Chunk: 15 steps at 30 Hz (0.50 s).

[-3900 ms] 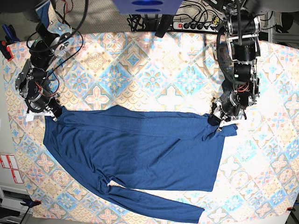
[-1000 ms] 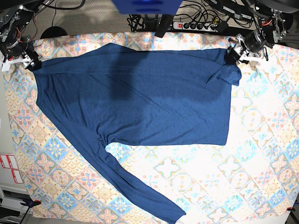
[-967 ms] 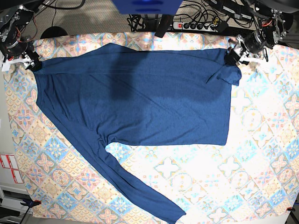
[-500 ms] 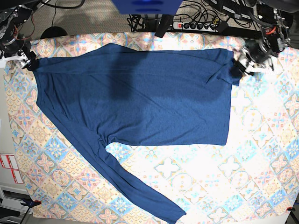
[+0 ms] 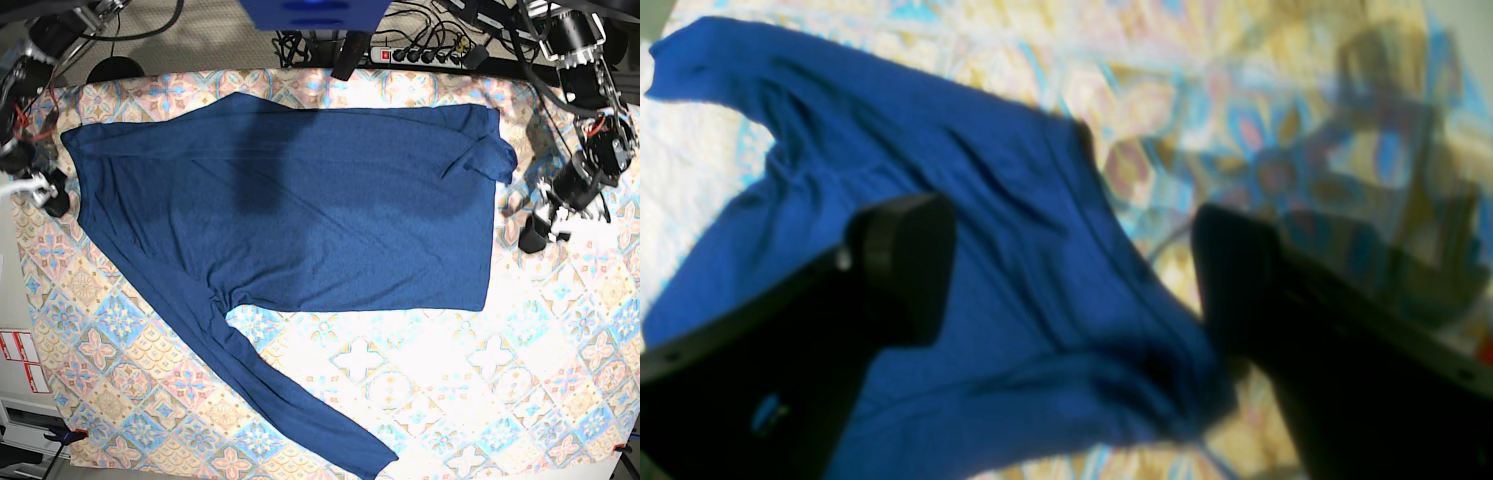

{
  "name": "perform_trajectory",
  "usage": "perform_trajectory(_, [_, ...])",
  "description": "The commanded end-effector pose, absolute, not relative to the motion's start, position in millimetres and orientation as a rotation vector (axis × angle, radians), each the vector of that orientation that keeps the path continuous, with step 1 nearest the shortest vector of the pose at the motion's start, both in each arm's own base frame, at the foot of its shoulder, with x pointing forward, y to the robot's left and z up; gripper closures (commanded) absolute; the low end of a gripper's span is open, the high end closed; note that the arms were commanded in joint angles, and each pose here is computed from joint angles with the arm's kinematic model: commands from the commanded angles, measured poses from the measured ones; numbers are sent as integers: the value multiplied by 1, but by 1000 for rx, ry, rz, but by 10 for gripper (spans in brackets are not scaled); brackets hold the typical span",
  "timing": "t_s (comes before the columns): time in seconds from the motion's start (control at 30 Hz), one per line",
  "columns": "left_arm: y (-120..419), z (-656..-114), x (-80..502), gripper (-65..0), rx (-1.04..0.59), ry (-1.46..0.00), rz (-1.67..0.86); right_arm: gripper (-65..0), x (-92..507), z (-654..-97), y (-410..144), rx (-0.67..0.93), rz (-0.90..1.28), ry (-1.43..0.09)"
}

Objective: Fold the T-shirt properly
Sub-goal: 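Move both grippers down to the shirt's side edges midway along the body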

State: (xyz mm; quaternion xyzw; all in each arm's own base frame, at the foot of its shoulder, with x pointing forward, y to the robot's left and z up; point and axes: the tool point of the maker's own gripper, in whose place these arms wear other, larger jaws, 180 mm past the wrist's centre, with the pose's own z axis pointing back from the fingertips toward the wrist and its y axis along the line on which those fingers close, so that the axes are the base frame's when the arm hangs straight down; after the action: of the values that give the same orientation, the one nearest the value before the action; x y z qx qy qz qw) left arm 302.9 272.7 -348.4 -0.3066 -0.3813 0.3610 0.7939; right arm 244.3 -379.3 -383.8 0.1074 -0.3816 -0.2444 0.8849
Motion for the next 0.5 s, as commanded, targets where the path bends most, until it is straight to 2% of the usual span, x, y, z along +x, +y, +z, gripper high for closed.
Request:
perform_trajectory(0.0, [272, -330, 319, -203, -670, -871, 728, -539, 263, -366, -381, 222, -462, -846])
perform_trajectory(0.23, [277, -339, 368, -203, -634, -860, 736, -539, 307, -356, -346, 276, -328, -855])
perform_trajectory(0.47, [283, -362, 413, -204, -587, -782, 802, -539, 314, -353, -341, 285, -309, -858])
